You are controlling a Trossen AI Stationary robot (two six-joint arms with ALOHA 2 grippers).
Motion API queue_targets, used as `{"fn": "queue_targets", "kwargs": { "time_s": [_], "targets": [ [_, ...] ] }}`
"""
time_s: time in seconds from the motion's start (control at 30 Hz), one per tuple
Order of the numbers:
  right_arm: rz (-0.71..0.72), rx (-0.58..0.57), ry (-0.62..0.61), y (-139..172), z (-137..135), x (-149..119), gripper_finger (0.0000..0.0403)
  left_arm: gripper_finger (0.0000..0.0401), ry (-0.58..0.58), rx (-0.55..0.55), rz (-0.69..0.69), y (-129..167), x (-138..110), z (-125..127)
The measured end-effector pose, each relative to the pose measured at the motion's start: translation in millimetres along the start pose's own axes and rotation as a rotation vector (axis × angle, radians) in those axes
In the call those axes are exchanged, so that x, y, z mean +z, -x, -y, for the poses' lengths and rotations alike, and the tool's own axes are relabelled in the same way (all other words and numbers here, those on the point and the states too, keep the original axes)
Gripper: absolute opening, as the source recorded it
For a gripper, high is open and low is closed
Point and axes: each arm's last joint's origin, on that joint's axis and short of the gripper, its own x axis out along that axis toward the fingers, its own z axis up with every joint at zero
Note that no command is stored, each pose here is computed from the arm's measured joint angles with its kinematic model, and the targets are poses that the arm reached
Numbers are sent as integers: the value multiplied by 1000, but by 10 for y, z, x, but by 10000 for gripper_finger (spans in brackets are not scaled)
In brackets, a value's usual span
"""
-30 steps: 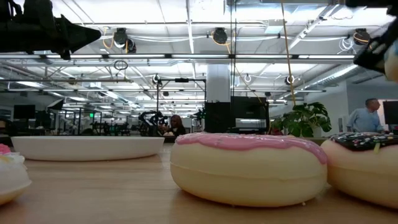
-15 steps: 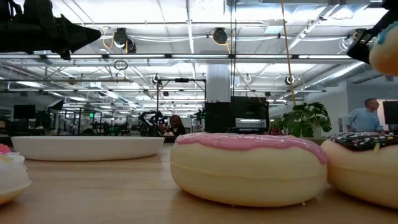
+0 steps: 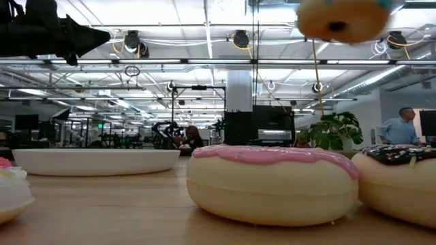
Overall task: Pick & Place donuts
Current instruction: Put the big blue donut into the gray plate
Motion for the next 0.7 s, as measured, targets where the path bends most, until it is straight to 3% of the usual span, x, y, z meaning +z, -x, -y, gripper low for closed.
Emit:
{"fn": "queue_targets", "kwargs": {
  "time_s": [0.1,0.3,0.47,0.7],
  "targets": [
    [32,-2,37,244,-32,248,13,19,-8,0,-2,0,-2,0],
    [-19,-53,22,535,-52,485,13,19,-10,-2,-6,0,-7,1],
    [-94,-124,-67,551,45,530,13,19,-7,-3,-7,0,-7,2],
    [-136,-149,-99,422,40,529,13,19,-19,2,-2,0,-2,0]
  ]
}}
